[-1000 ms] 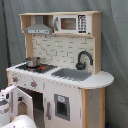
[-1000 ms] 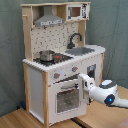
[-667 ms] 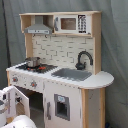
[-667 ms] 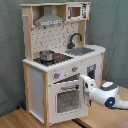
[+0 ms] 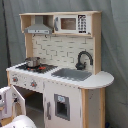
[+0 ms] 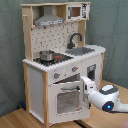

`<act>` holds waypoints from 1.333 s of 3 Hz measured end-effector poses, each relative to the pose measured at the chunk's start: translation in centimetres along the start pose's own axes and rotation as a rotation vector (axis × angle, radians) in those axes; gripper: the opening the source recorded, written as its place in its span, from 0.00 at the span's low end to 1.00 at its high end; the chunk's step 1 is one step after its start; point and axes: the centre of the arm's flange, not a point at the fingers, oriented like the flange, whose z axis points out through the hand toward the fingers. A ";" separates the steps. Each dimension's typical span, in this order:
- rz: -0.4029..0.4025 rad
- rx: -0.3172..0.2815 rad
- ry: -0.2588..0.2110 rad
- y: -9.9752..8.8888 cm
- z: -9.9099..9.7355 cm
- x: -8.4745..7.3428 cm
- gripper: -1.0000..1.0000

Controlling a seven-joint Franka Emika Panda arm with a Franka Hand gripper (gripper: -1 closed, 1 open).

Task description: Play with the kitchen

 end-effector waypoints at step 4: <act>0.029 -0.131 -0.087 -3.4 -4.9 2.6 0.00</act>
